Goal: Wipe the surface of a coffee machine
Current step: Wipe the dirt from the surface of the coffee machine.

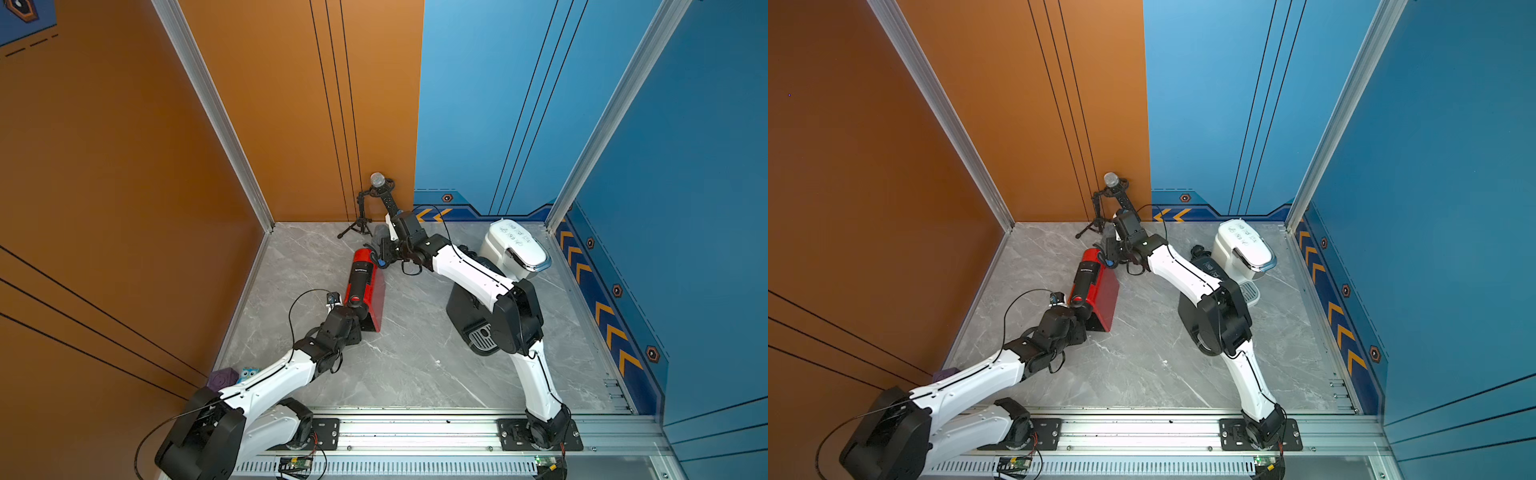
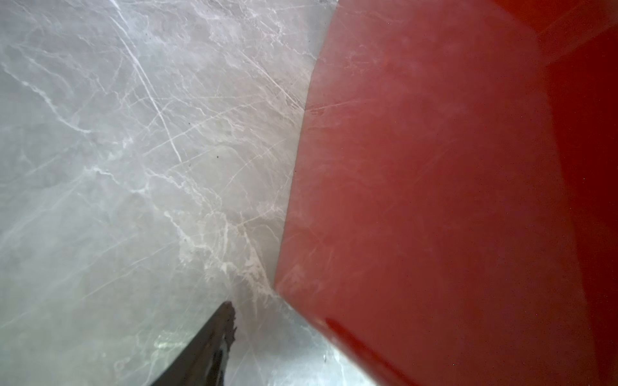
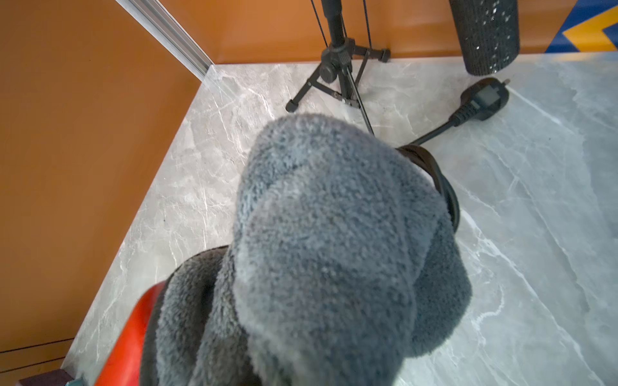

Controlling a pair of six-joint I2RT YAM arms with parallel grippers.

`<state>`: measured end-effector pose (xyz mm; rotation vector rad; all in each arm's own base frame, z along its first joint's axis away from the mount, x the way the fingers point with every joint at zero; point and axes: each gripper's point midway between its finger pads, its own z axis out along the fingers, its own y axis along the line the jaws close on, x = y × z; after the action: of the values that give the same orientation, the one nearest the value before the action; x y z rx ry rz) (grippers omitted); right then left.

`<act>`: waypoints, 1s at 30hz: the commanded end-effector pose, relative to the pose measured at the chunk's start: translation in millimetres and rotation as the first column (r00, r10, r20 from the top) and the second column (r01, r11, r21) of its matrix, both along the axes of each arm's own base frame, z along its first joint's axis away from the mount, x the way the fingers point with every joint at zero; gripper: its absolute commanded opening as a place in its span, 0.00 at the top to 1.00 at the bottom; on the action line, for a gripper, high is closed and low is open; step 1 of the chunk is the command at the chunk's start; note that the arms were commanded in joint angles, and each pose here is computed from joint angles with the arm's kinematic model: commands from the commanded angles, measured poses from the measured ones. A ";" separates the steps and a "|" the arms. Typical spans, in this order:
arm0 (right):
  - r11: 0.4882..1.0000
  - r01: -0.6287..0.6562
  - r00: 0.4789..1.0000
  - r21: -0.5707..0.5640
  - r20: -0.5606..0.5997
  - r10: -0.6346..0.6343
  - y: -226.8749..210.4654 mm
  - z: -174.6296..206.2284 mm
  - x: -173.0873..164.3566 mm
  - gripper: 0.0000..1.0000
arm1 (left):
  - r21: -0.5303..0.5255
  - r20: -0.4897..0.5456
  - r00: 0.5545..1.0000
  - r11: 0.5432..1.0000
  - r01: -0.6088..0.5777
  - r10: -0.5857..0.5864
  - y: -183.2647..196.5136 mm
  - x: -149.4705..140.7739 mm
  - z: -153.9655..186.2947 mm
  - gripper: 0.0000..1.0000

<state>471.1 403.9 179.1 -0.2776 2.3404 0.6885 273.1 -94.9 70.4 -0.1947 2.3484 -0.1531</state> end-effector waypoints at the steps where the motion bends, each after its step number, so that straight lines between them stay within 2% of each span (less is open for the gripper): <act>1: 0.999 -0.035 0.999 -0.005 -0.027 0.035 -5.0 2.8 -19.5 0.87 | -0.050 0.064 0.997 0.998 0.038 -0.035 -7.6 -1.7 34.1 0.33; 6: 1.000 -0.012 1.000 0.008 -0.024 0.012 -21.9 10.0 -15.4 0.87 | -0.081 0.061 0.997 0.995 0.052 -0.047 -5.6 -16.5 45.1 0.35; 11: 0.999 -0.027 0.999 0.023 -0.043 0.028 -19.7 5.6 -15.8 0.86 | -0.091 0.052 0.998 0.995 0.033 -0.028 -0.3 -23.5 38.4 0.38; 15: 0.999 -0.046 0.998 0.024 -0.050 0.047 -12.8 1.7 -22.2 0.86 | -0.014 -0.046 0.998 0.999 -0.044 0.043 19.4 -17.4 14.6 0.41; 17: 0.998 -0.059 0.997 0.023 -0.050 0.060 -9.6 1.1 -25.9 0.87 | -0.019 -0.110 0.987 0.992 -0.124 0.121 33.5 -11.6 1.3 0.40; 20: 0.998 -0.064 0.997 0.022 -0.046 0.065 -11.5 4.3 -29.8 0.86 | 0.009 -0.155 0.964 0.976 -0.216 0.215 55.6 0.7 -6.6 0.40; 24: 0.998 -0.069 0.996 0.008 -0.052 0.069 -16.6 0.4 -34.5 0.86 | -0.004 -0.129 0.952 0.960 -0.282 0.279 79.0 29.1 -0.2 0.40; 26: 0.997 -0.071 0.997 0.015 -0.032 0.071 -20.2 13.5 -38.5 0.86 | -0.013 -0.117 0.942 0.948 -0.317 0.314 93.1 42.7 2.0 0.40; 29: 0.998 -0.060 0.998 0.019 -0.016 0.060 -25.0 20.0 -36.9 0.86 | -0.095 -0.060 0.936 0.931 -0.352 0.348 109.5 77.3 8.2 0.40; 30: 0.999 -0.053 0.998 0.005 -0.038 0.053 -30.2 8.9 -39.1 0.86 | -0.127 -0.052 0.933 0.925 -0.359 0.355 113.9 89.2 8.5 0.40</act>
<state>434.6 379.9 161.9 -0.3105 2.4370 0.7112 321.3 16.0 59.2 -0.7035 2.4037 -0.0094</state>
